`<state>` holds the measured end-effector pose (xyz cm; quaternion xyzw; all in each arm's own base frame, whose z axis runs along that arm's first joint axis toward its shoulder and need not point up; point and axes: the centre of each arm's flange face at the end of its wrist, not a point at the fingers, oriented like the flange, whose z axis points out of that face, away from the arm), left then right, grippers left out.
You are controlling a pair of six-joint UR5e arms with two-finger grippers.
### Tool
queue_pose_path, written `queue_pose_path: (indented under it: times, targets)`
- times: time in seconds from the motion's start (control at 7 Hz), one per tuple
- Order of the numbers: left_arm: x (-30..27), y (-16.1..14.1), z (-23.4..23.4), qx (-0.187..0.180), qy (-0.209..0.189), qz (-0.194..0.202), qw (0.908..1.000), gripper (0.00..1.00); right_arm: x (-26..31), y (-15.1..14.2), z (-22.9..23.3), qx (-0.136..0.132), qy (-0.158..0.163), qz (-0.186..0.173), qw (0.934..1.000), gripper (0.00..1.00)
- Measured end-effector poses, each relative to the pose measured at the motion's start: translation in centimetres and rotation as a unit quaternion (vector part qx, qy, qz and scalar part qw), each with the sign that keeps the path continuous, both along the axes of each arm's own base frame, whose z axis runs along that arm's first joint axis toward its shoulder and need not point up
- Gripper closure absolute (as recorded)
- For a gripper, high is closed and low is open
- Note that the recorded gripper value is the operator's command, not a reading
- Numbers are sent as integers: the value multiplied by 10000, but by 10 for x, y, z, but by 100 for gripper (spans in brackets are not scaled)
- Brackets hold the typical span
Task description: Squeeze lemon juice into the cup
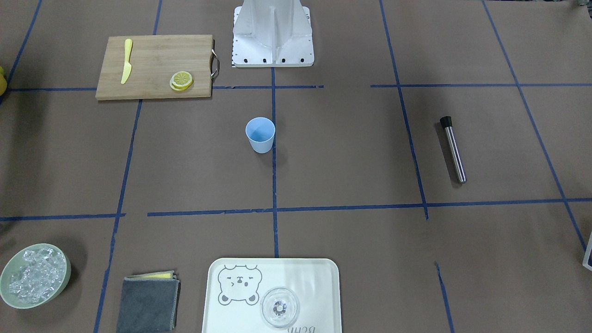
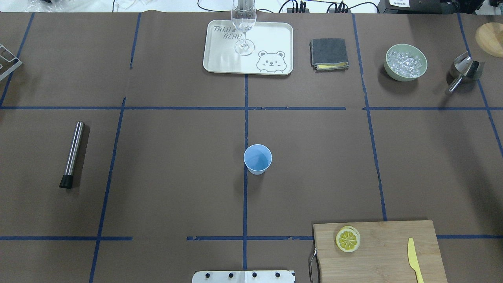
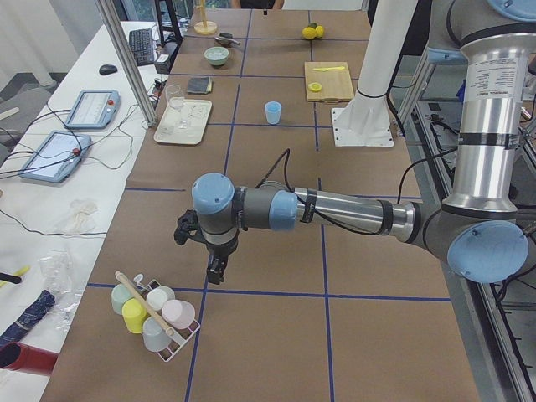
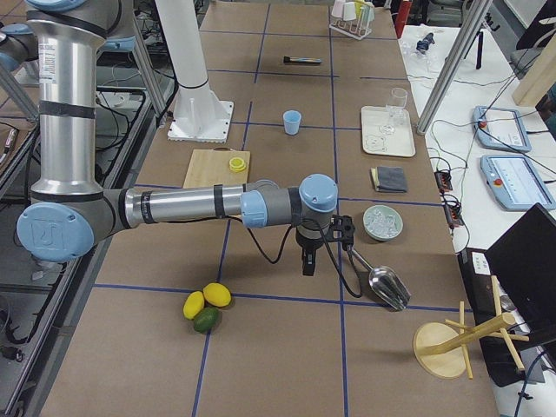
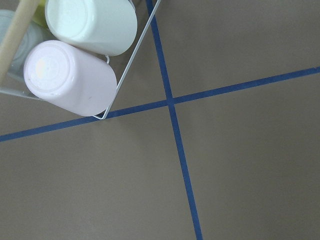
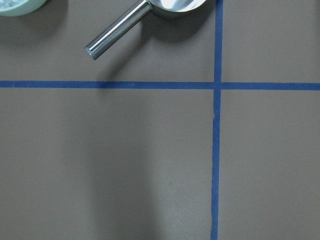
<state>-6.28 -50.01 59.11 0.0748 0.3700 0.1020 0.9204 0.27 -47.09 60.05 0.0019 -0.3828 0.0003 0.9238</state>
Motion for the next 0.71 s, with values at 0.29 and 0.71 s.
queue_pose_path:
  times: [0.29, 0.71]
  targets:
    - [11, 0, 2, 416, 195, 132, 9989, 0, -1, 1, 2, -11, -10, -7, 10000, 0]
    - [48, 20, 11, 504, 787, 126, 9955, 0, -18, -1, -3, 191, -79, -182, 9996, 0]
